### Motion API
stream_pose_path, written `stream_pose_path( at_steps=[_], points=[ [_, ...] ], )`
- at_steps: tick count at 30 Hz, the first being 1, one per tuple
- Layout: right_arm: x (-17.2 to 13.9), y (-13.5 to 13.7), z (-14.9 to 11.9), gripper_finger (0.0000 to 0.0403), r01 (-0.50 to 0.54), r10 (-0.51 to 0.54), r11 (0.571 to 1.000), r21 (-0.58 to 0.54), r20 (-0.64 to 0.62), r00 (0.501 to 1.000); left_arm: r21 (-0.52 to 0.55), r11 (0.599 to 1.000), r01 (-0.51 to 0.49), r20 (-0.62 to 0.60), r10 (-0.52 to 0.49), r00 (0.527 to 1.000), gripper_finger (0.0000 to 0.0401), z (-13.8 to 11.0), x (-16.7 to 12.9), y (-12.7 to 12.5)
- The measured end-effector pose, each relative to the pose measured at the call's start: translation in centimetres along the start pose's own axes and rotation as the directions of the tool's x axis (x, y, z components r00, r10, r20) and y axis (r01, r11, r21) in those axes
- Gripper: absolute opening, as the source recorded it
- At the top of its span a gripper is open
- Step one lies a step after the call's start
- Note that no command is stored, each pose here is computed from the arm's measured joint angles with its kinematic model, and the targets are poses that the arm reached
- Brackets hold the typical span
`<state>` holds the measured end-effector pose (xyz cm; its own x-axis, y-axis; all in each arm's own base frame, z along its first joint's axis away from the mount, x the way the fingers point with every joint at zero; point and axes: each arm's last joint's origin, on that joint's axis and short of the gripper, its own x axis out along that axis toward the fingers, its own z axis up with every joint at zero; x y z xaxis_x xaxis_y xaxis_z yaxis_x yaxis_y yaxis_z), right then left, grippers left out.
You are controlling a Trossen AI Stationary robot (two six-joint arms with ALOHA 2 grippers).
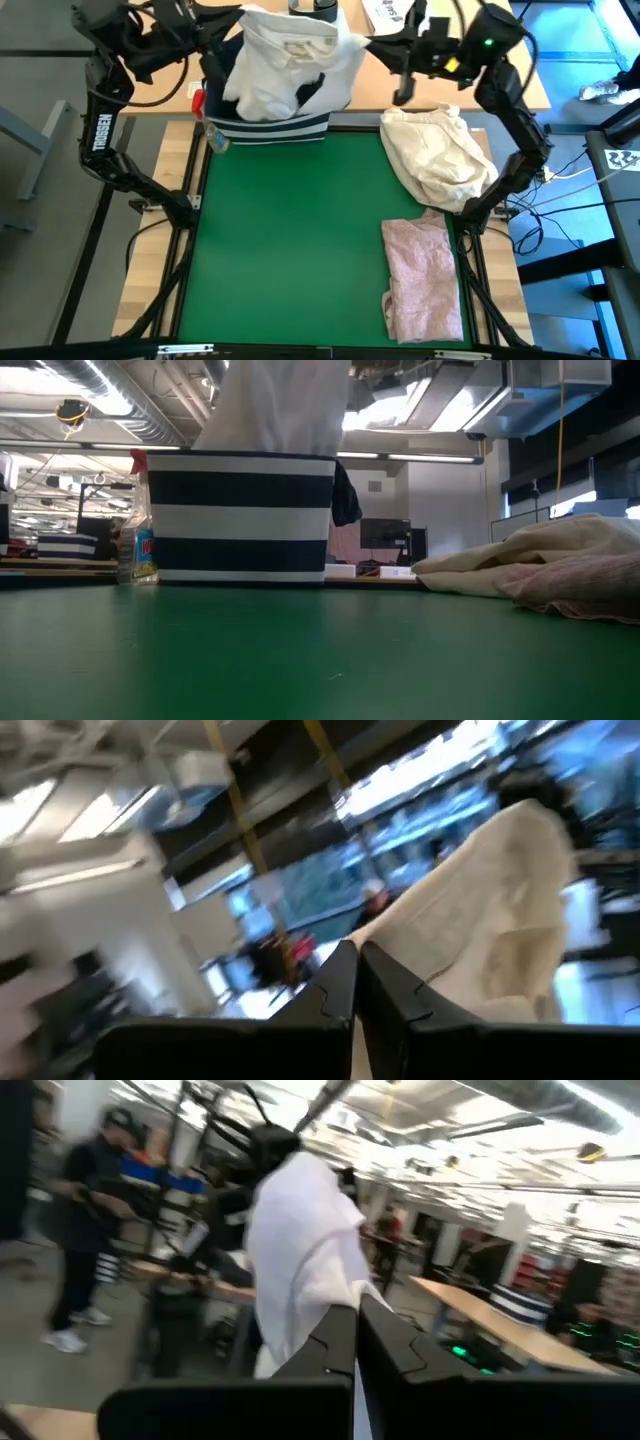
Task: Fold laundry
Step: Remove the white polo shirt from the blue laundry bin
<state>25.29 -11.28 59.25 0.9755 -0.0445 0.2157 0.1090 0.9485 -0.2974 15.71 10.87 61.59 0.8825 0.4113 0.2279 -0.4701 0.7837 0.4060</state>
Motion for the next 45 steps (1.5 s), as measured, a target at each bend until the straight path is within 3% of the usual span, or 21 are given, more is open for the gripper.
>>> stream_pose_path(
  at_steps=[4,8,15,19,25,27,29,33,36,41,45],
  points=[
    [-1.1,1.4,1.6,0.0002,-0.069,0.066,0.996,0.059,0.048,0.997,-0.063,0.985,0.160,0.114,-0.152,0.982,0.0004,0.7,-0.1,-0.3],
    [-2.5,3.1,3.5,0.0002,-0.154,0.144,0.984,0.092,0.109,0.984,-0.133,0.939,0.317,0.230,-0.282,0.932,0.0004,1.7,-0.1,-1.3],
    [-5.1,6.0,6.3,0.0003,-0.325,0.291,0.930,0.171,0.200,0.936,-0.275,0.795,0.542,0.444,-0.395,0.804,0.0004,4.3,-0.2,-3.9],
    [-6.3,7.6,7.5,0.0002,-0.420,0.365,0.880,0.220,0.250,0.897,-0.313,0.714,0.626,0.559,-0.394,0.730,0.0004,6.0,-0.3,-5.7],
    [-9.6,9.6,10.4,0.0003,-0.627,0.511,0.744,0.229,0.408,0.756,-0.307,0.624,0.719,0.766,-0.286,0.575,0.0003,9.4,-2.9,-7.0],
    [-10.2,10.2,11.1,0.0002,-0.672,0.538,0.708,0.218,0.450,0.713,-0.311,0.605,0.733,0.797,-0.254,0.548,0.0003,10.0,-3.0,-7.9],
    [-10.3,10.8,11.3,0.0002,-0.682,0.537,0.693,0.234,0.465,0.704,-0.316,0.622,0.716,0.785,-0.253,0.566,0.0003,10.1,-2.7,-8.9],
    [-10.2,11.6,11.1,0.0003,-0.665,0.528,0.686,0.296,0.428,0.734,-0.361,0.672,0.647,0.638,-0.328,0.696,0.0003,9.0,-1.7,-10.8],
    [-10.0,11.7,10.6,0.0004,-0.630,0.511,0.699,0.338,0.381,0.771,-0.366,0.684,0.631,0.529,-0.405,0.746,0.0003,8.1,-1.7,-11.3],
    [-9.3,12.0,9.9,0.0004,-0.608,0.517,0.704,0.368,0.322,0.793,-0.433,0.735,0.522,0.230,-0.470,0.852,0.0009,5.4,-0.6,-13.3],
    [-8.5,12.2,9.4,0.0005,-0.568,0.490,0.745,0.351,0.289,0.822,-0.506,0.758,0.412,-0.001,-0.478,0.878,0.0041,3.0,0.7,-15.2]
  ],
)
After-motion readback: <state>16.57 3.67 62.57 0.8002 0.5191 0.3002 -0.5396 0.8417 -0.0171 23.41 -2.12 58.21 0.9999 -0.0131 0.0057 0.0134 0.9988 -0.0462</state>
